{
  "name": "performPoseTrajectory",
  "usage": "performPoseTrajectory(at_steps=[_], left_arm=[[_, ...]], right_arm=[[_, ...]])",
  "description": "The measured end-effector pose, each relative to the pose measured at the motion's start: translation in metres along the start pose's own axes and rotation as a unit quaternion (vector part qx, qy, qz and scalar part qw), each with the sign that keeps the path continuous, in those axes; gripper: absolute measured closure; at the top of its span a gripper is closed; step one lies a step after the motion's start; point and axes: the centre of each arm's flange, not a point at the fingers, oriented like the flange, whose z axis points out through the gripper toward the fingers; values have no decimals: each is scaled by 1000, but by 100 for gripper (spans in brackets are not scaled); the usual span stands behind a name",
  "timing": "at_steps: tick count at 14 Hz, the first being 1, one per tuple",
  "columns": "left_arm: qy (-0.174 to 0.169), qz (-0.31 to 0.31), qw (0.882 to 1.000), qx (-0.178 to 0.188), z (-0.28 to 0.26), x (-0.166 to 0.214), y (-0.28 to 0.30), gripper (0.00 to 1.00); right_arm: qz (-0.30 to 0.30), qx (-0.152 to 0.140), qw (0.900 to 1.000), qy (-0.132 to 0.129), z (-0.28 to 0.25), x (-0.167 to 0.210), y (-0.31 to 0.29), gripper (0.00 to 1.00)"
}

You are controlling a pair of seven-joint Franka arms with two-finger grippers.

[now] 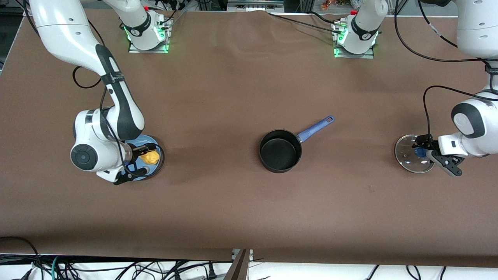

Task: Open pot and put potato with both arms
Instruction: 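Carry the lid aside with the left gripper while the right gripper grasps potato, then open the left gripper to release the lid and raise it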

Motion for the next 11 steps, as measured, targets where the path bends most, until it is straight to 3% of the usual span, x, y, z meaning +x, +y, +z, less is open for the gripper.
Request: performPoseTrajectory(at_steps=[2, 5, 8, 11], left_arm=[[-18, -35, 999, -14, -41, 26, 18, 0], [-40, -103, 994, -5, -99, 68, 67, 0], [-51, -182, 982, -1, -142, 92, 120, 0], [-67, -242, 968, -3, -184, 107, 171, 0]], right_arm=[[-20, -4, 1000, 11, 10, 0, 0, 1], [-52, -15, 998, 27, 8, 2, 5, 1], [-54, -18, 998, 39, 11, 1, 18, 5], [-49, -14, 998, 35, 21, -1, 21, 8]])
